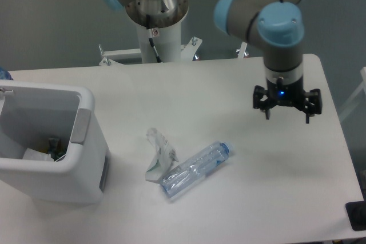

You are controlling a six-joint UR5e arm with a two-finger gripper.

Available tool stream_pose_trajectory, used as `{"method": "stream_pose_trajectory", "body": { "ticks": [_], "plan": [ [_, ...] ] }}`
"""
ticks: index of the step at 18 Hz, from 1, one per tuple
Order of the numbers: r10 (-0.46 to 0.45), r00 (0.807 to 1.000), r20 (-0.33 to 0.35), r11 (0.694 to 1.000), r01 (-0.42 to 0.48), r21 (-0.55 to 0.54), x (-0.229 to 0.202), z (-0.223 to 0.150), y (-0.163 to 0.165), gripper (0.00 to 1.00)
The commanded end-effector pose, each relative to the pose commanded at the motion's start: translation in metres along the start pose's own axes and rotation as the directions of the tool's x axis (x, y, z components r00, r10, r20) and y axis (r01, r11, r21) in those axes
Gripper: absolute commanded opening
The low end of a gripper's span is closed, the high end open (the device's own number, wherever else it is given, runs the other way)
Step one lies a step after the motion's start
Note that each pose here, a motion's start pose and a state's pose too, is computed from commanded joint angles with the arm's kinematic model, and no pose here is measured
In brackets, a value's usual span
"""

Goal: Open the trash can

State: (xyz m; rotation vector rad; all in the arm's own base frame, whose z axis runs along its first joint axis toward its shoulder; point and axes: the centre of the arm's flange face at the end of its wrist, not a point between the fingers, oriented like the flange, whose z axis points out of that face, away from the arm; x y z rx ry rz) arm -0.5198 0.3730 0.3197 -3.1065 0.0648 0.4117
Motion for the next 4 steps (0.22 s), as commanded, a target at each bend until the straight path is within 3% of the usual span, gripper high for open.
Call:
{"method": "stream_pose_trajectory", "body": {
  "ticks": [4],
  "plan": [
    [0.006, 1.0, -0.019, 1.0, -0.006, 0.0, 0.0066, 0.0119, -0.0024, 1.0]
  ]
}}
